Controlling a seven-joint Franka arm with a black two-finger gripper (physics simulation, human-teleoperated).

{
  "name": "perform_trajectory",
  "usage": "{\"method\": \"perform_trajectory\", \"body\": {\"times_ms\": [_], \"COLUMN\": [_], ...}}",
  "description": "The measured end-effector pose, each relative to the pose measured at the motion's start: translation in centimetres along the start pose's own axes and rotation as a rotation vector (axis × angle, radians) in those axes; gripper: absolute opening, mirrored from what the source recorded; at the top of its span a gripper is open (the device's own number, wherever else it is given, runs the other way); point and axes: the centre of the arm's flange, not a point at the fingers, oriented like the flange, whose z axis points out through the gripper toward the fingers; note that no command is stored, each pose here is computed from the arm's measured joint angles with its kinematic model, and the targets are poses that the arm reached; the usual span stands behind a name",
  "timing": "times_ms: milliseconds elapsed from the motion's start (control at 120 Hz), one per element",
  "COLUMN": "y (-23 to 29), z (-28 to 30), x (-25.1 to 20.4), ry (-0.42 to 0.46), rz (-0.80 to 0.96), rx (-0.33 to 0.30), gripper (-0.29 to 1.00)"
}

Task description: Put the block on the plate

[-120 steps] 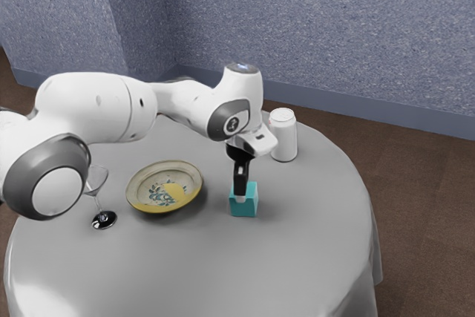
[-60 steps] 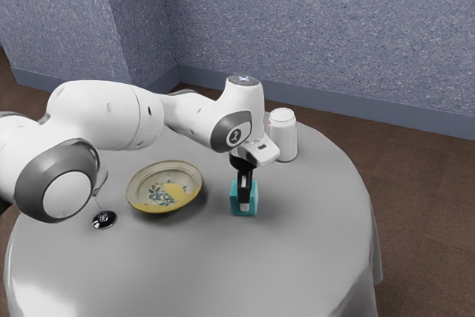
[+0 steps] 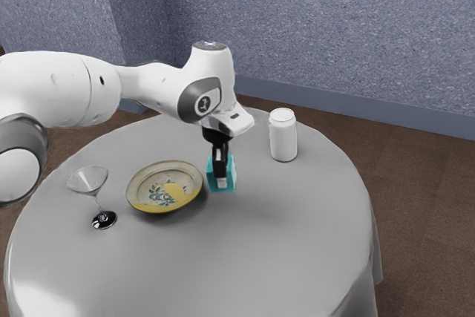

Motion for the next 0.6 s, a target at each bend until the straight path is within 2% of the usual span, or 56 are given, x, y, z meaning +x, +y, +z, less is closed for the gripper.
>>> {"method": "perform_trajectory", "body": {"times_ms": [317, 600], "y": [-3.3, -6.4], "z": [-1.1, 3.8], "x": [-8.4, -13.2], "ry": [-0.047, -0.102], "rz": [-0.114, -0.157], "rx": [-0.070, -0.114], "gripper": [0.36, 0.37]}}
